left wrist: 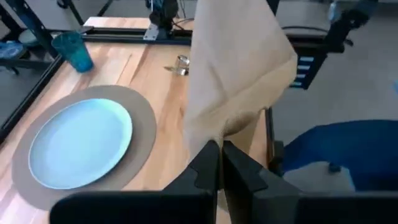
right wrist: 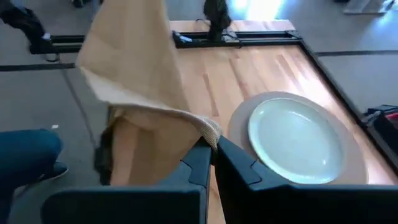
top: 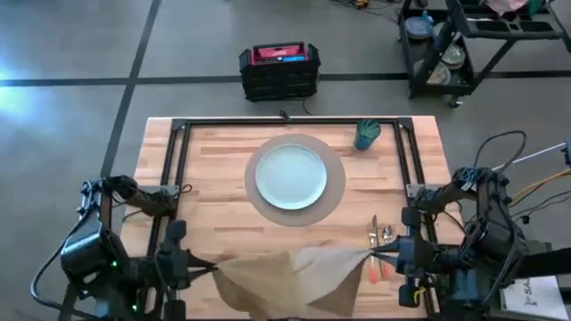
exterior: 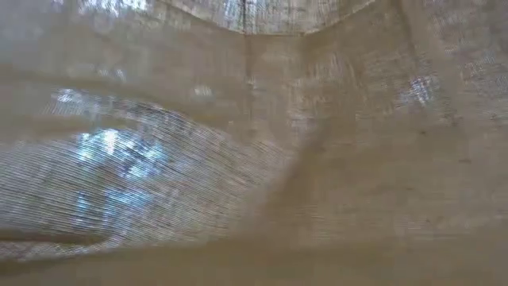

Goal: Set table place
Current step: Fold the brown table napkin

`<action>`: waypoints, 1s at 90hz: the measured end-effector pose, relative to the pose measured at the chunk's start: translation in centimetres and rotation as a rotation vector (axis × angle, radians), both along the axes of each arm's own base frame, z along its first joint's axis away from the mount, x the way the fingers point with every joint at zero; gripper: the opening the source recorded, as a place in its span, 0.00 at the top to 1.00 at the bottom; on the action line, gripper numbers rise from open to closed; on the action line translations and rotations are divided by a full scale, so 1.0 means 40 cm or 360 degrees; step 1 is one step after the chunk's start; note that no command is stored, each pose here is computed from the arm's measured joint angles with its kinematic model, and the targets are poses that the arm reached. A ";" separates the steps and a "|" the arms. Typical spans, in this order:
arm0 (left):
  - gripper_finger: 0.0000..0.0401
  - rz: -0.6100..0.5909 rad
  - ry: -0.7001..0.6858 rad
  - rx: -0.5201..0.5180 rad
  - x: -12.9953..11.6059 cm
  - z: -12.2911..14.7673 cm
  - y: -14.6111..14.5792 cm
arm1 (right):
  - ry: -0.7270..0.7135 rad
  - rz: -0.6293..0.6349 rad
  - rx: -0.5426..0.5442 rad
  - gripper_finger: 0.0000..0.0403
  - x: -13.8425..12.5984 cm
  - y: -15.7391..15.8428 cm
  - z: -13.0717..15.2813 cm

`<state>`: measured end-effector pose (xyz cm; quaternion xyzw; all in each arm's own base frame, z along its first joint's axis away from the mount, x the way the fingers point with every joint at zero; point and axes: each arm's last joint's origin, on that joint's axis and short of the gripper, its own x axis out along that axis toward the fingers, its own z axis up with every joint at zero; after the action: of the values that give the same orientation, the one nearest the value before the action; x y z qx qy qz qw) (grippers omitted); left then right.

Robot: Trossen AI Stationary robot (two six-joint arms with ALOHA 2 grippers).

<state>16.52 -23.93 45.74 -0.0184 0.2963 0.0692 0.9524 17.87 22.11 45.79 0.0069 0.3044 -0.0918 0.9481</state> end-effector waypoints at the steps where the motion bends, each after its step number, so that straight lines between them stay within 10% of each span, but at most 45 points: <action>1: 1.00 -0.0001 0.0008 0.0017 0.001 -0.003 0.001 | 0.0007 -0.0004 -0.0002 1.00 0.003 -0.002 -0.001; 38: 1.00 0.0037 0.0367 0.0291 -0.006 -0.162 0.078 | 0.0246 -0.0226 -0.0061 1.00 0.080 -0.094 -0.078; 90: 1.00 0.0076 0.0317 0.0205 -0.115 -0.153 0.294 | 0.0359 -0.0513 -0.0082 1.00 0.066 -0.224 -0.147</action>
<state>11.91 -12.15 39.64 0.0428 0.3840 0.1123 0.9155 20.51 13.16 39.92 0.0209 0.4012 -0.2505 0.8808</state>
